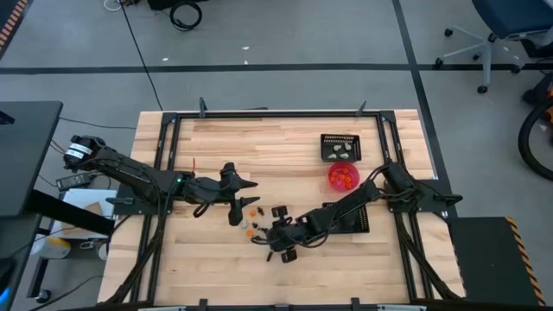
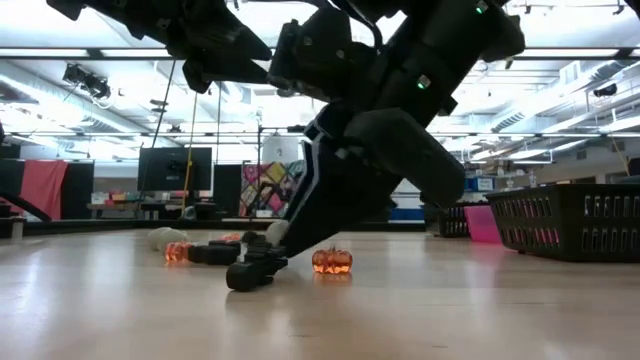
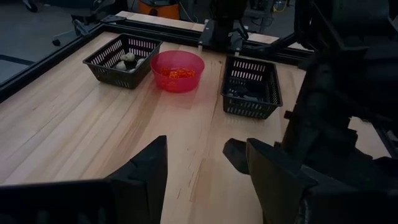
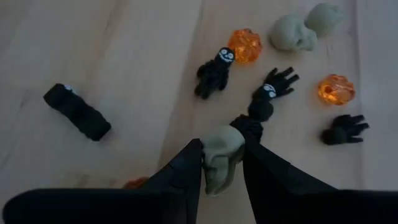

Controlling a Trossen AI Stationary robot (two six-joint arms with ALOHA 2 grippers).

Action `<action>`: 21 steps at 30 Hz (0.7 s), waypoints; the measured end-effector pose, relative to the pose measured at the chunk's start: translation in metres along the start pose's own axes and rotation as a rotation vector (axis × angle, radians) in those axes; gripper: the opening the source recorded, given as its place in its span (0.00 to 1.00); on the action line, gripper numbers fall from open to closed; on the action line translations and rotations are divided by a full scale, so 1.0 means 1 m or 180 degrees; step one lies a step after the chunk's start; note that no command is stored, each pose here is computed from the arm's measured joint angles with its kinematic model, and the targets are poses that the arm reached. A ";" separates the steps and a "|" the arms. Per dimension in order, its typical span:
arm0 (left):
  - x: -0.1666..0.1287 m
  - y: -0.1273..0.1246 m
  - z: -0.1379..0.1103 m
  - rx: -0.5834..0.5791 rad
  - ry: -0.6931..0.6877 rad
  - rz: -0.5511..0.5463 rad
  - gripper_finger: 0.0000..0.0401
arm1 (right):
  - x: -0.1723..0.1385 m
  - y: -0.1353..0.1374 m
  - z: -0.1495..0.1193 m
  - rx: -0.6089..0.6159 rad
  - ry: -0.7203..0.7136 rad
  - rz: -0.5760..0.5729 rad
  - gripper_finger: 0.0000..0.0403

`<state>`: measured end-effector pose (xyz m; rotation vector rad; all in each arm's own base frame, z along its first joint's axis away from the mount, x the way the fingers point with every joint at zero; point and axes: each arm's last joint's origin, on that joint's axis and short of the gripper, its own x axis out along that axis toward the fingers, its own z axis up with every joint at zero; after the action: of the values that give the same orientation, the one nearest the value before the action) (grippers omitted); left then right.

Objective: Sort Halloween decoration
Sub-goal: Put the white skull toy into the top black bin

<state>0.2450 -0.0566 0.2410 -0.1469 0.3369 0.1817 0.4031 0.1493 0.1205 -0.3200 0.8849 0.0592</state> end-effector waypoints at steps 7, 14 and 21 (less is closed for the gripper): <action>0.000 0.000 0.000 -0.0004 -0.0007 -0.0002 0.48 | -0.011 -0.004 -0.001 -0.0031 0.0154 -0.0148 0.27; 0.000 0.000 0.000 -0.0004 -0.0008 -0.0002 0.48 | -0.030 -0.012 0.002 -0.0005 0.0273 -0.0368 0.27; 0.000 0.000 0.000 -0.0004 -0.0007 -0.0002 0.48 | -0.054 -0.020 0.000 0.0019 0.0488 -0.0764 0.27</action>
<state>0.2452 -0.0566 0.2414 -0.1481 0.3345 0.1815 0.3721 0.1345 0.1673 -0.4271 0.9922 -0.1924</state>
